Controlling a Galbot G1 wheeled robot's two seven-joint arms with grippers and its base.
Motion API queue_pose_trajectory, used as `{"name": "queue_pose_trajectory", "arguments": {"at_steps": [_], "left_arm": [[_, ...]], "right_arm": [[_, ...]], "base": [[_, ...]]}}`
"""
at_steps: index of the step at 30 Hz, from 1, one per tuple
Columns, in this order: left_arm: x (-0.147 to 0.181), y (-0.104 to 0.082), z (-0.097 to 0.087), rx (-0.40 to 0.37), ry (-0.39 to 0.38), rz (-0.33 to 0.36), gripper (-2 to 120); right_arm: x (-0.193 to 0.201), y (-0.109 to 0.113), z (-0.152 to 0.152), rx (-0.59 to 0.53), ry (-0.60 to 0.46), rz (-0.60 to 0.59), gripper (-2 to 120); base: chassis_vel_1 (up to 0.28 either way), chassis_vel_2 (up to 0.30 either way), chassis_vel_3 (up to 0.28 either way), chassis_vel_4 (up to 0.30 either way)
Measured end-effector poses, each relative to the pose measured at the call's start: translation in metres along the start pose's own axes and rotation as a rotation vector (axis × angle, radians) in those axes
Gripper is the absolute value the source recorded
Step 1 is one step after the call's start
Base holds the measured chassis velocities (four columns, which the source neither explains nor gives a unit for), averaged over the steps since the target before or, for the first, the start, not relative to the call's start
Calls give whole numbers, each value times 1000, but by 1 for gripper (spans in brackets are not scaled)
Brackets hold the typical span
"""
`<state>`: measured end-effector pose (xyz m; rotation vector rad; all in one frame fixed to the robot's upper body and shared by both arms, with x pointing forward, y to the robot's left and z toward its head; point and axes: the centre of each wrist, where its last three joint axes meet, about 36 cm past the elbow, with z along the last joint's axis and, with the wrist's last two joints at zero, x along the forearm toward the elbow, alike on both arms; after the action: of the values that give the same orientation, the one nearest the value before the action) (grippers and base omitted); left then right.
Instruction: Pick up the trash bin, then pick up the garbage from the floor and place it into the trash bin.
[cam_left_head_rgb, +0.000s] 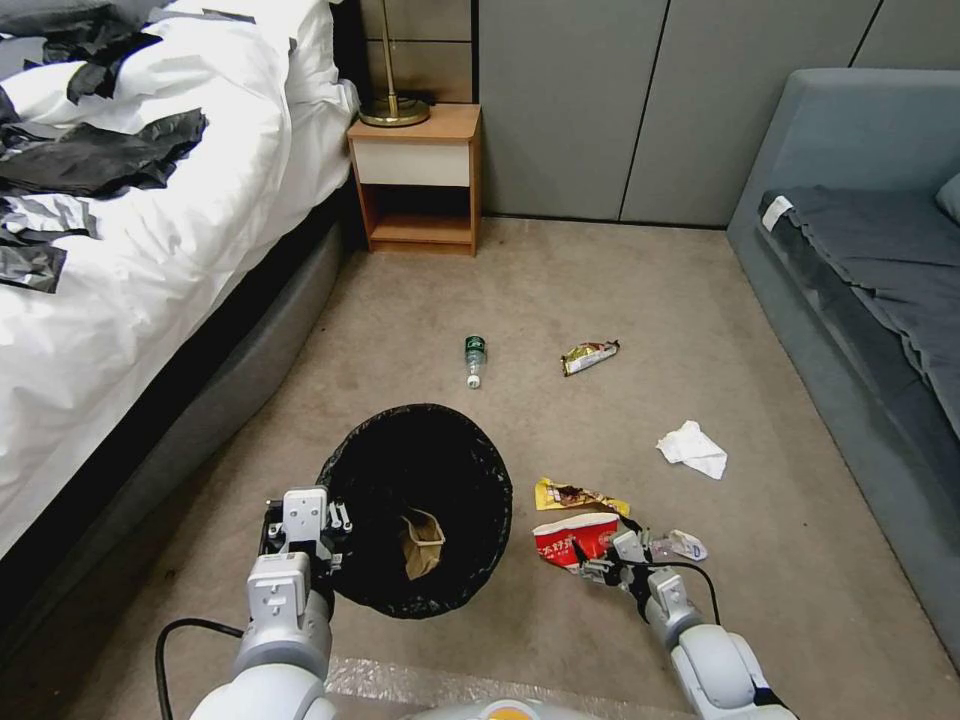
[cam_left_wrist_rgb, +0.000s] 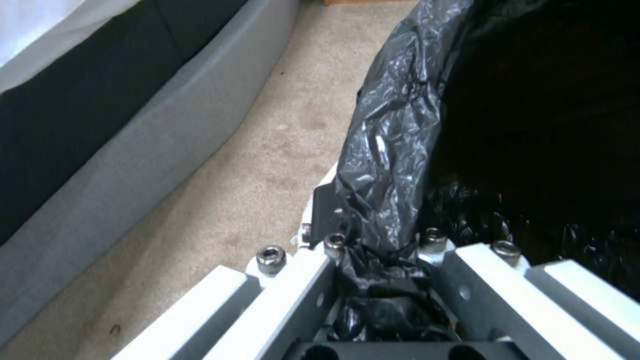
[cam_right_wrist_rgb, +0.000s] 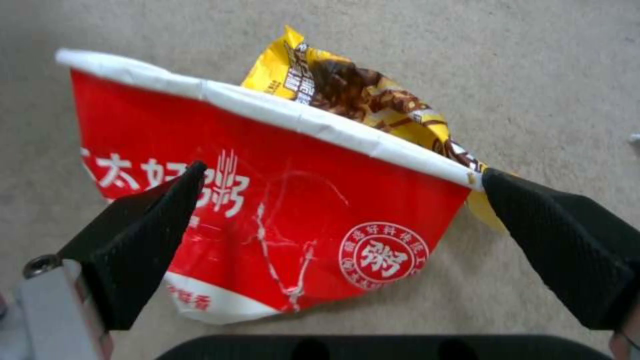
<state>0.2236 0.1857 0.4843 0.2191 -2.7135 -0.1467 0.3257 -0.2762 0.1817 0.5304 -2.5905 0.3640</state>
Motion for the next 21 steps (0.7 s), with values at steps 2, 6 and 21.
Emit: {"name": "queue_pose_trajectory", "arguments": {"at_steps": [2, 6, 21], "left_arm": [[0, 0, 0, -1, 0, -1, 1], [2, 0, 1, -6, 4, -6, 1], [7, 1, 3, -23, 20, -31, 1]], "right_arm": [[-4, -2, 3, 15, -5, -4, 100], [-17, -9, 13, 38, 1, -23, 100], [-48, -25, 26, 45, 1, -43, 100]], "base": [[0, 0, 0, 0], [0, 0, 0, 0], [0, 0, 0, 0]]}}
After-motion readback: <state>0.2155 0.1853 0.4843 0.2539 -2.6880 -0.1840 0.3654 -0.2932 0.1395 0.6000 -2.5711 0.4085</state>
